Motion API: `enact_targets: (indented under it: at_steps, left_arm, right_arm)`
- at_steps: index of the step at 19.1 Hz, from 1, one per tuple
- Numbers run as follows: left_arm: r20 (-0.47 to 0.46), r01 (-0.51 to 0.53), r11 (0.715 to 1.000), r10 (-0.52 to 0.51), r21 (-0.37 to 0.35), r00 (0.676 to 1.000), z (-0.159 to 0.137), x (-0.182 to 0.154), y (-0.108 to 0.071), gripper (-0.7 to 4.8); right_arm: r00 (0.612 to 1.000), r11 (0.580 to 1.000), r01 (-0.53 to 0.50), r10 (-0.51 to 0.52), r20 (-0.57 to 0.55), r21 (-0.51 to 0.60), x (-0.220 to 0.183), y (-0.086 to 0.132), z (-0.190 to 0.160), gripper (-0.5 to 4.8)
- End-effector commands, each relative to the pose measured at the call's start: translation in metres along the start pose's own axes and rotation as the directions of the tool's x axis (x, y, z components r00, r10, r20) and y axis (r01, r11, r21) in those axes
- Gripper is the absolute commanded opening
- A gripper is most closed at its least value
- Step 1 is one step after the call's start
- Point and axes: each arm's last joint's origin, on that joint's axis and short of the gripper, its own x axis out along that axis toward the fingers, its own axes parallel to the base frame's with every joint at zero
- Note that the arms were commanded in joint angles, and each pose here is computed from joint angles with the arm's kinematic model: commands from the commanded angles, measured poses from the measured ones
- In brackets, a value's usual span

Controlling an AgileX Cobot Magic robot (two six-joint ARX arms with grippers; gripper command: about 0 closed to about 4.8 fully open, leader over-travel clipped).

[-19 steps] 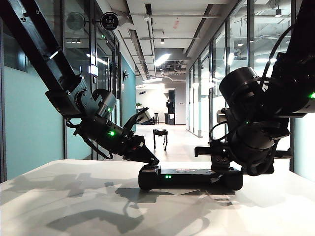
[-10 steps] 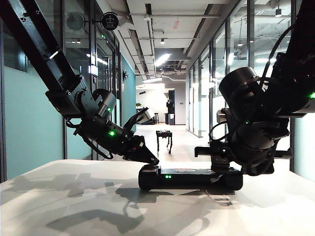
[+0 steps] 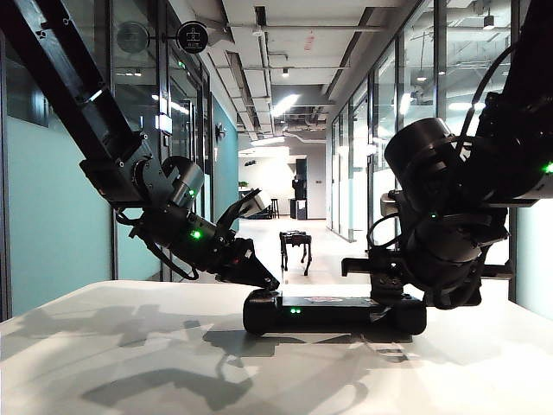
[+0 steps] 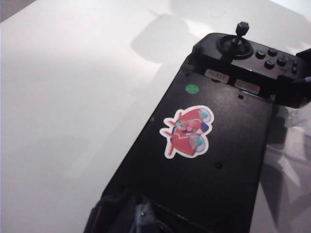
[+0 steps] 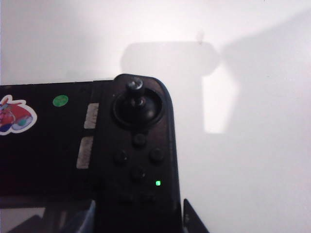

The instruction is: Push the left joystick on the remote control sitting on the white table backward to make the robot dog back up in a straight line until it returns close to you.

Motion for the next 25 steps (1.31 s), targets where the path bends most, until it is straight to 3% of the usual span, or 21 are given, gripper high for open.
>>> enact_targets:
  at_steps: [1, 25]
  left_arm:
    - [-0.004, 0.022, 1.0, -0.022, -0.004, 1.0, 0.001, 0.0003, -0.0025, -0.05]
    - [0.001, 0.036, 0.999, -0.036, -0.006, 0.999, 0.001, 0.0003, -0.003, -0.05]
  right_arm:
    - [0.999, 1.0, 0.017, -0.018, 0.042, 0.026, -0.0007, 0.001, 0.006, 1.98]
    - [0.998, 0.998, 0.033, -0.035, 0.048, 0.045, -0.0007, 0.0004, 0.0062, 1.98]
